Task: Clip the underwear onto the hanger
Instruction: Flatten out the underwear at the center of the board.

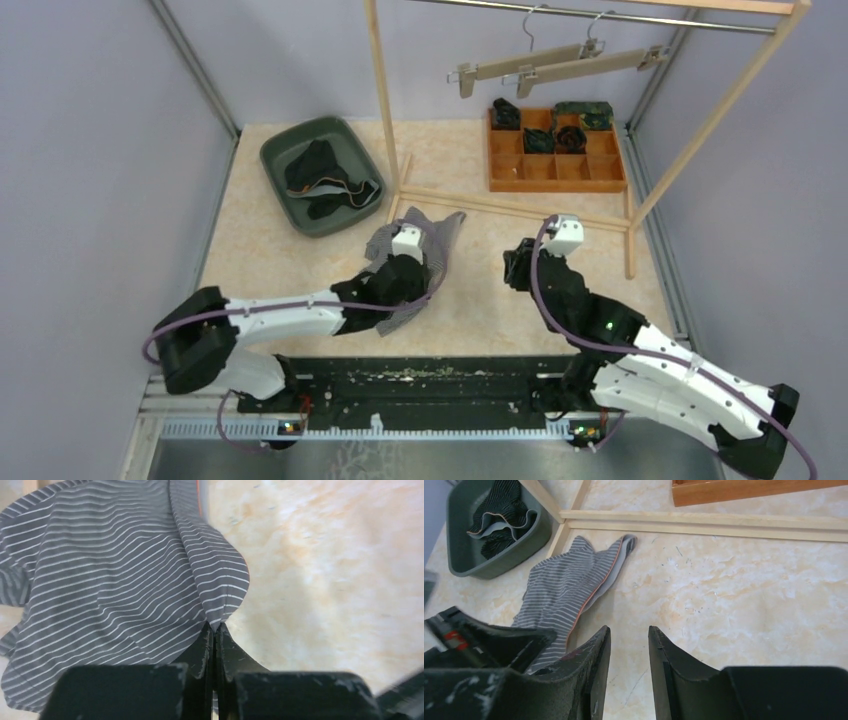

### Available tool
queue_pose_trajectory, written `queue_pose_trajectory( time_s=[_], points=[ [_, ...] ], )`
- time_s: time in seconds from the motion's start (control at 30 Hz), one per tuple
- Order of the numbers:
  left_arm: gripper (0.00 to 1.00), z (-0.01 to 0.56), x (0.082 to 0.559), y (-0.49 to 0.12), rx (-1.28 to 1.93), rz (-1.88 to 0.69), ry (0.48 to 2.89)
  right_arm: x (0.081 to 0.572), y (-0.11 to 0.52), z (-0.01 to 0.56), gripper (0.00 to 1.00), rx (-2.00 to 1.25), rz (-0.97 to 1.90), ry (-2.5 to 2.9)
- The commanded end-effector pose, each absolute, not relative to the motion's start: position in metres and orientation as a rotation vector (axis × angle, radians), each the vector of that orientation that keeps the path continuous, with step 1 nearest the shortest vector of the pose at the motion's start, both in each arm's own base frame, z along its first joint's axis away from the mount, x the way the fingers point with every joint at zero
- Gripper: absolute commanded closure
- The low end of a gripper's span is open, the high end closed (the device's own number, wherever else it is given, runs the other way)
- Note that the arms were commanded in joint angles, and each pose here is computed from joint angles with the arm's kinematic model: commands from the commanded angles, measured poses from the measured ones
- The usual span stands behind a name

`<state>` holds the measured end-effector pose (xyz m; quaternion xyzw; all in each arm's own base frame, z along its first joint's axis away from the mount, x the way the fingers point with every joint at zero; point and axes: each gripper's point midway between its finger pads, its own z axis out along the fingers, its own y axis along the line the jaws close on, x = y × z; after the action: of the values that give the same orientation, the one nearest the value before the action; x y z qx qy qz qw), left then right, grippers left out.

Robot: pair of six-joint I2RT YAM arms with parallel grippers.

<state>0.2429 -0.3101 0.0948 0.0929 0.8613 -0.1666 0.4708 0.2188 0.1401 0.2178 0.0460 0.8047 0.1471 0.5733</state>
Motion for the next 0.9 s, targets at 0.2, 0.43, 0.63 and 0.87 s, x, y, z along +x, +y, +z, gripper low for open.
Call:
queue_pose_trajectory(
  time_s=[0.2, 0.43, 0.63, 0.87],
  points=[
    [0.92, 0.113, 0.204, -0.324, 0.203, -0.942, 1.955, 0.222, 0.139, 0.216, 0.65, 0.131, 0.334, 1.882],
    [0.32, 0.07, 0.214, -0.298, 0.176, -0.632, 2.156, 0.222, 0.143, 0.213, 0.65, 0.114, 0.34, 1.893],
    [0.24, 0.075, 0.218, -0.28, 0.153, -0.541, 2.148, 0.223, 0.145, 0.211, 0.65, 0.11, 0.339, 1.895],
    [0.25, 0.072, 0.207, -0.298, 0.306, -0.569, 2.199, 0.225, 0.148, 0.207, 0.65, 0.101, 0.332, 1.905]
  ],
)
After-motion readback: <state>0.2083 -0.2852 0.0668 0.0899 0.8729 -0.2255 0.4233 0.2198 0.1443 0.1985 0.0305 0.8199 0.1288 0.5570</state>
